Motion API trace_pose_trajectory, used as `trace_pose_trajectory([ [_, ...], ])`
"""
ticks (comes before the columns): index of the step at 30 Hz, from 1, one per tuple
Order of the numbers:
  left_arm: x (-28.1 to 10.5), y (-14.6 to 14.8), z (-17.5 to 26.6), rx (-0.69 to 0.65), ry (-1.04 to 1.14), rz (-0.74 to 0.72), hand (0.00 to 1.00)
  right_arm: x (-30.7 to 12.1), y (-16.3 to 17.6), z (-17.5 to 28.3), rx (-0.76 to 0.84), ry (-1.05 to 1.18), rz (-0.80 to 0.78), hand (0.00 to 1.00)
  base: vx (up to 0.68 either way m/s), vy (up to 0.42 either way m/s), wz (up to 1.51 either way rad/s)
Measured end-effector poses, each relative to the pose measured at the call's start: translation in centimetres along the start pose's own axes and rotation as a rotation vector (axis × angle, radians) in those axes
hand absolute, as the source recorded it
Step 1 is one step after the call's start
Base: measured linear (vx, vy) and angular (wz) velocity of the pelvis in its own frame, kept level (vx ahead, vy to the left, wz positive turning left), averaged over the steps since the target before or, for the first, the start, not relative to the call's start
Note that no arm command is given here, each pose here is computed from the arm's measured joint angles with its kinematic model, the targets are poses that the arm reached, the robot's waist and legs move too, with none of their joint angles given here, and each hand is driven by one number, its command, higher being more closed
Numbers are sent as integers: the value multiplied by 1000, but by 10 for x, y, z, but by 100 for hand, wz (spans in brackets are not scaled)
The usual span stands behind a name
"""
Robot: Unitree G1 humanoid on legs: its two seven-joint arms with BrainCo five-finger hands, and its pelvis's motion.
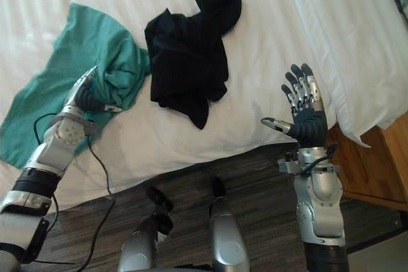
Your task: Tidy the bed and pick cloth on bed and put in laundry
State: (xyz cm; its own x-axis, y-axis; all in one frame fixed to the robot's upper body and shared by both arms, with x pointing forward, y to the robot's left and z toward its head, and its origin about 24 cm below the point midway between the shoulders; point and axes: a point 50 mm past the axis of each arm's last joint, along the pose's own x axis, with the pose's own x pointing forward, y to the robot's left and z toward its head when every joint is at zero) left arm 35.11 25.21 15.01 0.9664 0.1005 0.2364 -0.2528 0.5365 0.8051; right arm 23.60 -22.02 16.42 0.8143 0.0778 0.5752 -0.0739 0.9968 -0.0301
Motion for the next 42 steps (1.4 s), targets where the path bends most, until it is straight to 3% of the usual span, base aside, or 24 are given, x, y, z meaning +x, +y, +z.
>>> trace_pose_trajectory([
  [6,4,5,4,-4,-1,45,100,1,8,12,-49,-53,43,0,32,-37,-5],
  [10,-7,-11,-3,-164,15,14,100,-3,18,7,-207,-17,54,0,36,-5,1],
  [13,-24,-34,-4,-388,-3,-16,100,-8,25,0,-299,21,51,0,42,-16,21],
  [18,-44,-54,2,-503,-64,-93,100,3,29,-9,-333,64,26,0,27,-42,40],
  [26,-81,-57,-5,-503,-116,-239,100,30,-9,-61,-463,364,-97,0,50,-51,48],
  [36,-87,-50,-2,-581,-197,-291,100,63,-66,-50,-590,477,-161,0,31,3,20],
  [42,-87,-42,4,-603,-269,-271,100,94,-90,-25,-597,436,-234,0,41,-6,0],
])
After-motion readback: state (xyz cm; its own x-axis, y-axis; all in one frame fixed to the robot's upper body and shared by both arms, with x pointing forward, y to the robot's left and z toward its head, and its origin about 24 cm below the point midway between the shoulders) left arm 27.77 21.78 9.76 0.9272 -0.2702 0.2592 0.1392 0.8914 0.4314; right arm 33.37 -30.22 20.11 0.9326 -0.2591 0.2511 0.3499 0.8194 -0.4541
